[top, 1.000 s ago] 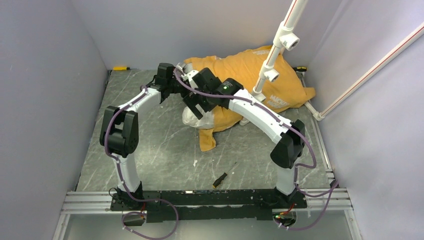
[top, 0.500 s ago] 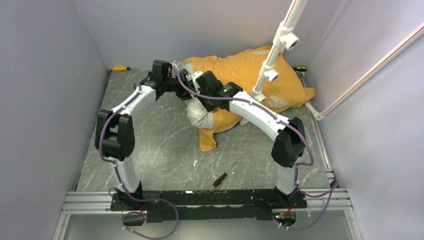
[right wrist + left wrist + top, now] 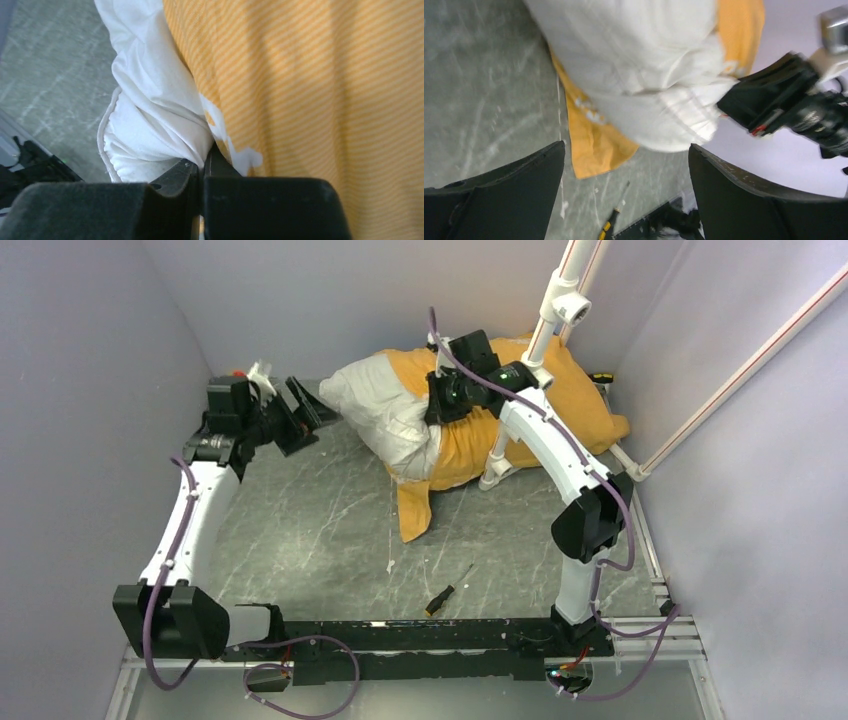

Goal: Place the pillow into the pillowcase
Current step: Stuff the pillow into the pillowcase.

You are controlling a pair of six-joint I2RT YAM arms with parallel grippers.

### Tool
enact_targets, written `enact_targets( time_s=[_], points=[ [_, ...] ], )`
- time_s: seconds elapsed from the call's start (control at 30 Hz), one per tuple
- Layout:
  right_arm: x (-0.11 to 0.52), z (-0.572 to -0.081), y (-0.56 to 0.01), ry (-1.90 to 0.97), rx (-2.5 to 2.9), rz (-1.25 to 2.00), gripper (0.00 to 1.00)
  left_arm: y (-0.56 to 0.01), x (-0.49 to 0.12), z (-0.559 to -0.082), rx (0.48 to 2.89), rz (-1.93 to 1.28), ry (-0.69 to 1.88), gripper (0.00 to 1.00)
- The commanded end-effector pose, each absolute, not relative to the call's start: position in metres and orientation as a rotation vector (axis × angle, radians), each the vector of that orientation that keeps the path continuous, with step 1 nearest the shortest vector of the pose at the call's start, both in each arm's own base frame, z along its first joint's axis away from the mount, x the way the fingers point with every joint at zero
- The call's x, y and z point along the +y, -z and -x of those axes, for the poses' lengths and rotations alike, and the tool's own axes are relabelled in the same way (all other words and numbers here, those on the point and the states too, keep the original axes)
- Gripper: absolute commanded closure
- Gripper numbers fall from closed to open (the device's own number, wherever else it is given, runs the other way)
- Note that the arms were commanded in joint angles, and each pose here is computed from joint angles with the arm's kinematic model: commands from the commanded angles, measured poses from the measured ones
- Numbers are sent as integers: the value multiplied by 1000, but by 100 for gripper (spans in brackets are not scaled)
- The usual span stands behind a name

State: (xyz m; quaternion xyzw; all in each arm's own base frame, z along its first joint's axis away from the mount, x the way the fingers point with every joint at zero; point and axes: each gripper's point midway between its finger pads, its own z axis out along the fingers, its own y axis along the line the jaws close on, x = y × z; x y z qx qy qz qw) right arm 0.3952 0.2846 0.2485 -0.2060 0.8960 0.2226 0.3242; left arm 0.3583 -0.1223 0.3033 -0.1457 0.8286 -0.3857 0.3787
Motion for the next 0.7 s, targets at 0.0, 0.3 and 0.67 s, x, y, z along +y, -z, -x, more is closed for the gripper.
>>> enact_targets(
  time_s=[0.0,0.3,0.67],
  points=[
    [260,-423,-299,-642,2247,365,100,-236,-138,-349,2242,594,1190,5],
    [262,-429,-338,-884,2164,258,100,-140,-251,-347,2396,700,1623,7],
    [264,-434,-342,-966,2145,224,100,-68,-328,-329,2516,823,1620,13]
  ],
)
